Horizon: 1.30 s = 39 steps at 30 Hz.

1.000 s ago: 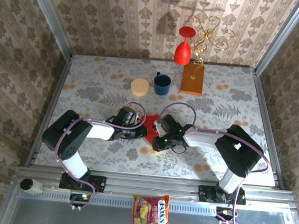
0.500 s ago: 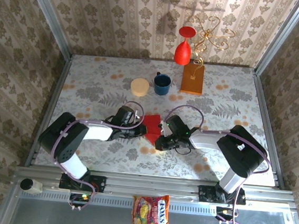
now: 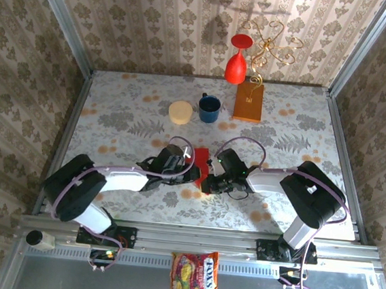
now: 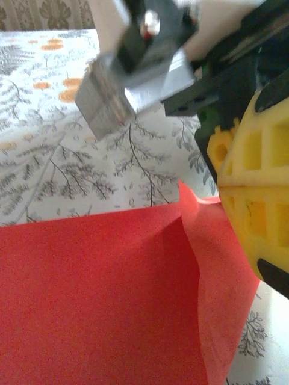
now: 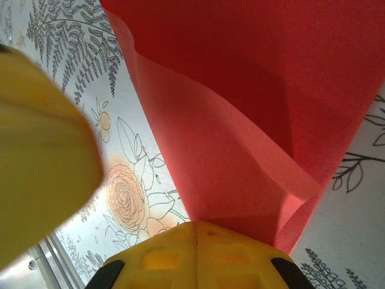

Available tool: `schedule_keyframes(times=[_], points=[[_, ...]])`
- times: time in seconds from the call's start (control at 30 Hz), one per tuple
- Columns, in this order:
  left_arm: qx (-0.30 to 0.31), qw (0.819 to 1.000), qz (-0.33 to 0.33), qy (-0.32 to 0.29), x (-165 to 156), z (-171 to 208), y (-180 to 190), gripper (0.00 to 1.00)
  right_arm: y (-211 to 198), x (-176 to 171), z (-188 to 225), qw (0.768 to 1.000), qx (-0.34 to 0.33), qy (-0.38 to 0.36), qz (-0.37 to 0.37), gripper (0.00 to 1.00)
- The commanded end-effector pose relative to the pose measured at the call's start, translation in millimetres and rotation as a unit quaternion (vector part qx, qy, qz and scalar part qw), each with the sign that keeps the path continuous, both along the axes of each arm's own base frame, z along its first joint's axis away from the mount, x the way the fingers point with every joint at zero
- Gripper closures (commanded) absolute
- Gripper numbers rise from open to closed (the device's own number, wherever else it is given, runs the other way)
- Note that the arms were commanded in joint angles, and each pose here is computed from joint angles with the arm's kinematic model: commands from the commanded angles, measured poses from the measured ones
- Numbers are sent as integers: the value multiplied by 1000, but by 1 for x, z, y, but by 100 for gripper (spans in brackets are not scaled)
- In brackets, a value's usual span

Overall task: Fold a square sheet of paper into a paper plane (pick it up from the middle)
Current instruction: Third fold the triangle at the center of the table.

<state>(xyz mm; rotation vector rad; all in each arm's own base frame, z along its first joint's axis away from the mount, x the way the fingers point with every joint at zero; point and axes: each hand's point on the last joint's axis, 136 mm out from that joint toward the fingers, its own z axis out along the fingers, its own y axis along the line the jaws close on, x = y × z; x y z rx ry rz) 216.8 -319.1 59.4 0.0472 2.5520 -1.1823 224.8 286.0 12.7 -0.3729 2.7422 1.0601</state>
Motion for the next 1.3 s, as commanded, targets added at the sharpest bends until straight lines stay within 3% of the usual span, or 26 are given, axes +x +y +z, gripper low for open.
schedule_keyframes(times=[0.0, 0.33, 0.67, 1.1, 1.27], points=[[-2, 1000, 15, 9, 3, -13, -4, 100, -29, -26, -37, 996, -66, 64, -15, 95], [39, 996, 68, 41, 11, -55, 11, 100, -40, -28, -45, 992, -90, 82, -32, 100], [74, 992, 96, 36, 29, -61, 40, 100, -57, -33, -60, 986, -121, 104, -49, 100], [131, 981, 135, 44, 51, -83, 107, 100, -58, -32, -60, 985, -122, 110, -52, 100], [110, 984, 135, 30, 55, -67, 109, 100, -56, -32, -58, 986, -118, 111, -50, 100]])
